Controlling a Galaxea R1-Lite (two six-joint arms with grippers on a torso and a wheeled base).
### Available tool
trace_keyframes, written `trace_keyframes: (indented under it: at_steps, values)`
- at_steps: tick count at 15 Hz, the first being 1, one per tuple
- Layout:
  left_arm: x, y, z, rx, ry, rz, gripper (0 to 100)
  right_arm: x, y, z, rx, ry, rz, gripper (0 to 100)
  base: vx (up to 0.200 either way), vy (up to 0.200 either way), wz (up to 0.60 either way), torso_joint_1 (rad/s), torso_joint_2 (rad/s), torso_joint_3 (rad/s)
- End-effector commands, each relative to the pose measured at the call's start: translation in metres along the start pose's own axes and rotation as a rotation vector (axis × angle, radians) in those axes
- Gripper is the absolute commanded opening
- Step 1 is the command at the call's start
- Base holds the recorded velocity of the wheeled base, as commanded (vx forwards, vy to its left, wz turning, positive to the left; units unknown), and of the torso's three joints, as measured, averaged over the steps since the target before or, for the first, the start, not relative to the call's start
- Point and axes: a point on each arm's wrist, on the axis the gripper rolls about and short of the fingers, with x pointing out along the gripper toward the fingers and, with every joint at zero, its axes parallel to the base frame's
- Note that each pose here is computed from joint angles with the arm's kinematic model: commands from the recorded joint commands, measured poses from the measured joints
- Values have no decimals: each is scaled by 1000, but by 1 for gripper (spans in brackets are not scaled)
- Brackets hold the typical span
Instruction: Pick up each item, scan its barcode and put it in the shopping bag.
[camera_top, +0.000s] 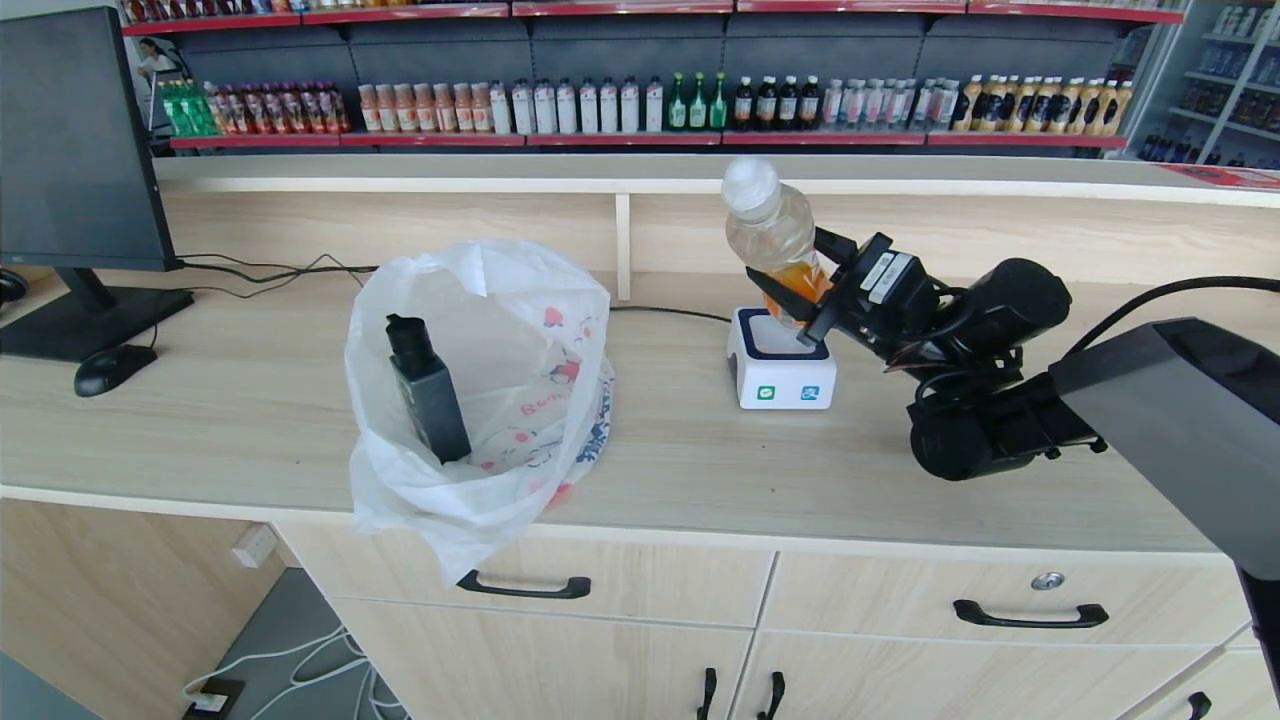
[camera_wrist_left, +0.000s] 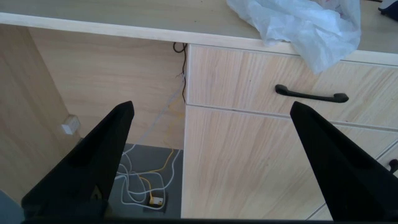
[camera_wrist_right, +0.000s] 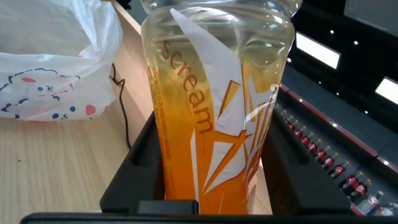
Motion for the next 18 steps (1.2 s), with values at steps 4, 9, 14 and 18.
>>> trace_keyframes:
  at_steps: [4, 9, 14, 18]
  values:
    - [0, 0, 0, 0, 1, 0, 100, -1, -1, -3, -4, 4, -4, 0, 0, 0, 0, 0, 0, 0]
    - [0, 0, 0, 0, 1, 0, 100, 1, -4, 1, -11, -3, -14, 0, 0, 0, 0, 0, 0, 0]
    - [0, 0, 0, 0, 1, 0, 100, 5, -24, 22, 54, 6, -126, 0, 0, 0, 0, 0, 0, 0]
    - [0, 0, 0, 0, 1, 0, 100, 6, -31, 31, 123, -7, -150, 0, 0, 0, 0, 0, 0, 0]
